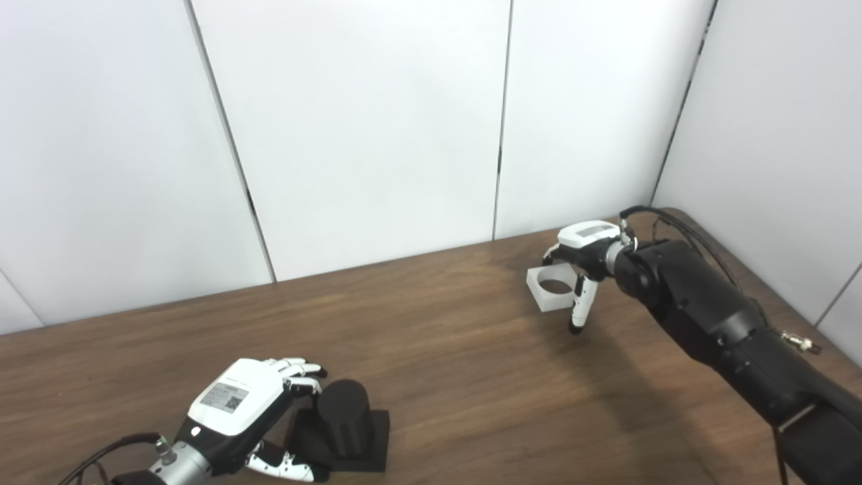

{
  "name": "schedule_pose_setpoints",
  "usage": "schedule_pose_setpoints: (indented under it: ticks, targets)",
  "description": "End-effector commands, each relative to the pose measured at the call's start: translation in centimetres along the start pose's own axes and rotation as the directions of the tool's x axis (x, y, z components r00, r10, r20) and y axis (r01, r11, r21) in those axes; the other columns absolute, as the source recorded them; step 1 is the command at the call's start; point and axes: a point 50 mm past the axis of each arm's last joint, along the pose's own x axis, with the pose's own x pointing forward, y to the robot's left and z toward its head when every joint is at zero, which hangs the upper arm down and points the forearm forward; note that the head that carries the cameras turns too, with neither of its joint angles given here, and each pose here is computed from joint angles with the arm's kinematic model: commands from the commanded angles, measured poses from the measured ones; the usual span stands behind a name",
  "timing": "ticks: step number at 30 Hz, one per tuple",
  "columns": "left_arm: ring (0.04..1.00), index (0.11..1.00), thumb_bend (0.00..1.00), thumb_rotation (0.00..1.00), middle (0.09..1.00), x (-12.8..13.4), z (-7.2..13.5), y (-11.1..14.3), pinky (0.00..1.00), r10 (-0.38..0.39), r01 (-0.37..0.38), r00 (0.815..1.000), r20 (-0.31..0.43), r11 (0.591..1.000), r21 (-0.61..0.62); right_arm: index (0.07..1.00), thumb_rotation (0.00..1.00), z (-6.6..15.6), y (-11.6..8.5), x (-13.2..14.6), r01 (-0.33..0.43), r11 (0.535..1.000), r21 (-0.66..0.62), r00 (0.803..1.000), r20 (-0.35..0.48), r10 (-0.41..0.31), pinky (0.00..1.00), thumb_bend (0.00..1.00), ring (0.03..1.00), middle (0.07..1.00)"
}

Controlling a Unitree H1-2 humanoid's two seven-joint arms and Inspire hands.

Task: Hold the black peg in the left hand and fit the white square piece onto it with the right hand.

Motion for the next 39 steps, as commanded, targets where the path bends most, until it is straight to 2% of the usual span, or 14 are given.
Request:
schedule_pose_setpoints:
  ticks: [1,12,21,22,23,25,35,39]
  targets:
    - [0.843,0.489,0.52,0.06,0.828,-2.8,-0.6,-3.5,0.76,-0.196,0.197,0.980,-0.029,0.980,0.035,0.862,0.25,-0.7,-3.8,-0.3,0.106,0.994,-0.013,0.994,-0.028,-0.107,0.90,0.96,0.938,0.938]
    - [0.847,0.489,0.52,0.06,0.828,-2.9,-0.5,-2.8,0.77,-0.203,0.204,0.979,-0.036,0.979,0.027,0.829,0.21,-0.6,-1.9,0.8,0.098,0.995,-0.012,0.994,-0.045,-0.099,0.85,0.90,0.913,0.905]
    - [0.835,0.489,0.52,0.06,0.822,-3.2,-0.3,-2.6,0.76,-0.186,0.186,0.982,-0.031,0.982,0.025,0.641,0.17,-0.5,-0.3,1.3,0.129,0.992,-0.004,0.992,0.003,-0.129,0.81,0.79,0.863,0.838]
    - [0.835,0.489,0.52,0.06,0.823,-3.2,-0.3,-2.6,0.75,-0.185,0.185,0.982,-0.031,0.982,0.023,0.553,0.15,-0.4,-0.2,1.3,0.138,0.990,0.004,0.990,0.011,-0.138,0.80,0.63,0.854,0.822]
    - [0.833,0.489,0.52,0.06,0.821,-3.1,-0.3,-2.5,0.75,-0.186,0.187,0.982,-0.031,0.982,0.021,0.522,0.15,-0.4,-0.1,1.3,0.144,0.990,0.006,0.989,0.018,-0.144,0.80,0.58,0.845,0.806]
    - [0.833,0.489,0.52,0.06,0.821,-3.1,-0.3,-2.5,0.76,-0.187,0.187,0.982,-0.031,0.982,0.016,0.493,0.14,-0.4,0.1,1.4,0.148,0.989,0.002,0.989,0.027,-0.148,0.79,0.53,0.839,0.778]
    - [0.833,0.489,0.52,0.06,0.819,-3.0,-0.2,-2.5,0.75,-0.187,0.188,0.982,-0.034,0.982,0.015,0.481,0.14,-0.5,0.1,1.1,0.153,0.988,0.030,0.987,0.040,-0.155,0.79,0.52,0.837,0.754]
    - [0.834,0.489,0.52,0.06,0.818,-3.0,-0.1,-2.5,0.76,-0.189,0.189,0.981,-0.036,0.982,0.015,0.481,0.13,-0.6,-0.1,0.7,0.187,0.981,0.047,0.981,0.047,-0.189,0.79,0.52,0.832,0.748]
